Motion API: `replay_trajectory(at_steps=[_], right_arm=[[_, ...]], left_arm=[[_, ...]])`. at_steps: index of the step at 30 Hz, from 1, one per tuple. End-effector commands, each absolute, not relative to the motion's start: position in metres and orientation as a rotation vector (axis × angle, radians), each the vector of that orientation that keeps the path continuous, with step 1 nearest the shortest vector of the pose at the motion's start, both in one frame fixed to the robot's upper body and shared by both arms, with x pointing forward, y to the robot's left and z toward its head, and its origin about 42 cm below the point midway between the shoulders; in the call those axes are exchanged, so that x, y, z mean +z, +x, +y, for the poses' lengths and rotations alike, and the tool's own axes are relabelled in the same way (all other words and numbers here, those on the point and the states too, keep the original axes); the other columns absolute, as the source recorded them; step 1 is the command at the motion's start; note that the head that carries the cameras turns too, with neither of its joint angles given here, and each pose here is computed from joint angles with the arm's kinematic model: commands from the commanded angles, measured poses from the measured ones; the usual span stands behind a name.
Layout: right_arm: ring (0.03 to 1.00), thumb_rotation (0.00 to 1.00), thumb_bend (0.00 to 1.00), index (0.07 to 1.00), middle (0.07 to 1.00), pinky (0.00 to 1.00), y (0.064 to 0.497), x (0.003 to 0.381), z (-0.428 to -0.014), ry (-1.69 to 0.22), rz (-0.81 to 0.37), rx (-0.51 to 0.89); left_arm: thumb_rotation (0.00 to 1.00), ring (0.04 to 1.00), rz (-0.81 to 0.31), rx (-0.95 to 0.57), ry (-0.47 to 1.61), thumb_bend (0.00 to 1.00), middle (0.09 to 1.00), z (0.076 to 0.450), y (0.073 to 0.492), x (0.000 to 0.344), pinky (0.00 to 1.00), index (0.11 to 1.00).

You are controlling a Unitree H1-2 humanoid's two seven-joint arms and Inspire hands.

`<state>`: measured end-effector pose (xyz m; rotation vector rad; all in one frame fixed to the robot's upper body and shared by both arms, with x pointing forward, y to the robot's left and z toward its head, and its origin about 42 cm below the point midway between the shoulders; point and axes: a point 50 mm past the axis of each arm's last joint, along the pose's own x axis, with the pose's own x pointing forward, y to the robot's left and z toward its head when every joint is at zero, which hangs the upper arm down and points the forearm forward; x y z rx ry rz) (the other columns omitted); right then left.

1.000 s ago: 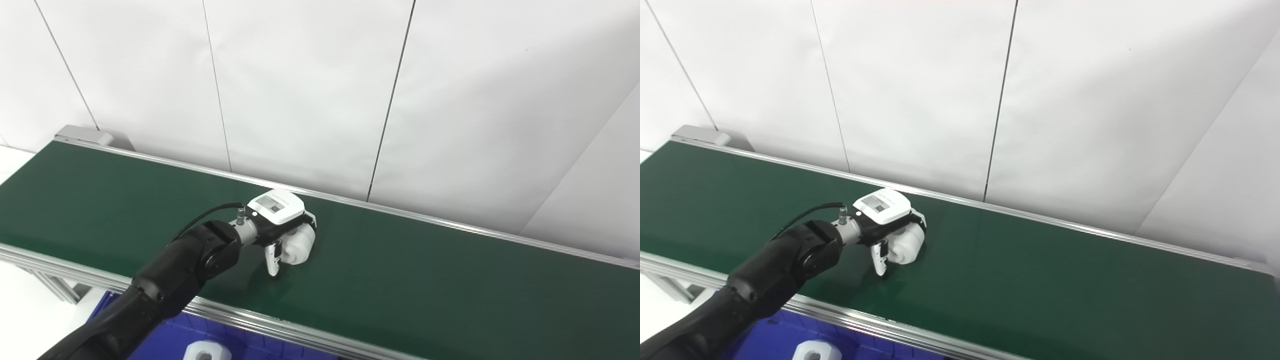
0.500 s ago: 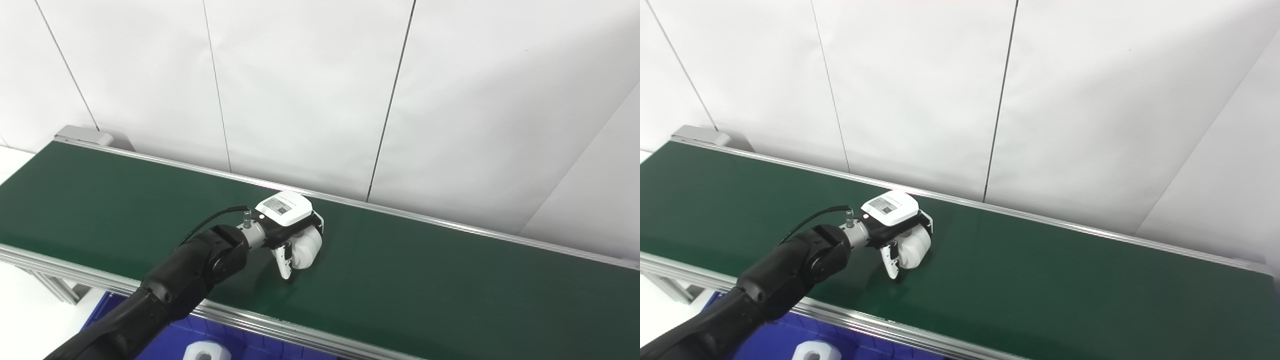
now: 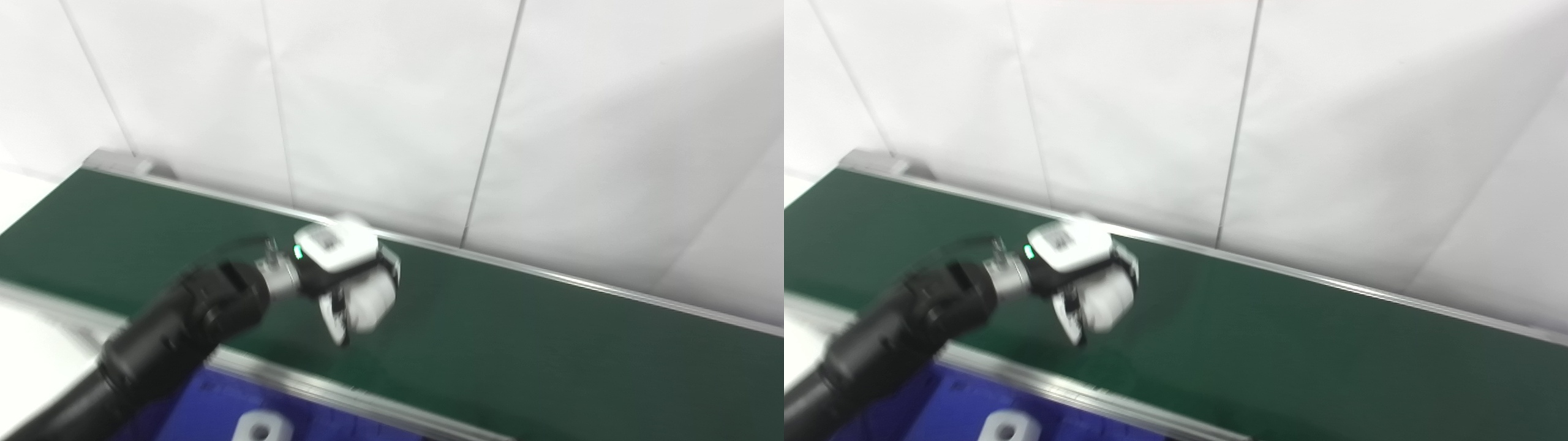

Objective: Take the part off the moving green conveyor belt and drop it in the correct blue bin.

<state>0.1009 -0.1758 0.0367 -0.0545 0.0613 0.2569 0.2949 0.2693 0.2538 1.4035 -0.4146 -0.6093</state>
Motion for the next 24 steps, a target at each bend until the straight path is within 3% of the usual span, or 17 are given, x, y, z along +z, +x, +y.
replay_trajectory(at_steps=[1, 7, 10, 16, 24], right_arm=[[0.904, 1.00, 0.89, 1.000, 0.986, 0.90, 0.098, 0.050, -0.181, -0.041, 0.043, 0.275], [0.888, 1.00, 0.85, 1.000, 0.978, 0.88, 0.099, 0.063, -0.205, -0.058, 0.044, 0.288], [0.880, 1.00, 0.84, 1.000, 0.972, 0.87, 0.101, 0.067, -0.218, -0.060, 0.043, 0.301], [0.868, 0.96, 0.83, 1.000, 0.958, 0.84, 0.105, 0.074, -0.240, -0.058, 0.042, 0.304], [0.854, 0.92, 0.85, 0.998, 0.952, 0.82, 0.109, 0.071, -0.255, -0.047, 0.047, 0.302]], left_arm=[[0.00, 0.296, -0.395, -0.595, 1.379, 0.52, 0.410, 0.276, 0.276, 0.263, 0.22, 0.508], [0.00, 0.266, -0.318, -0.591, 1.363, 0.52, 0.399, 0.278, 0.234, 0.267, 0.19, 0.509], [0.00, 0.349, -0.261, -0.585, 1.336, 0.52, 0.452, 0.270, 0.213, 0.259, 0.26, 0.506], [0.00, 0.334, -0.166, -0.601, 1.289, 0.52, 0.429, 0.257, 0.179, 0.237, 0.26, 0.512], [0.00, 0.322, -0.131, -0.566, 1.288, 0.52, 0.428, 0.250, 0.159, 0.223, 0.27, 0.507]])
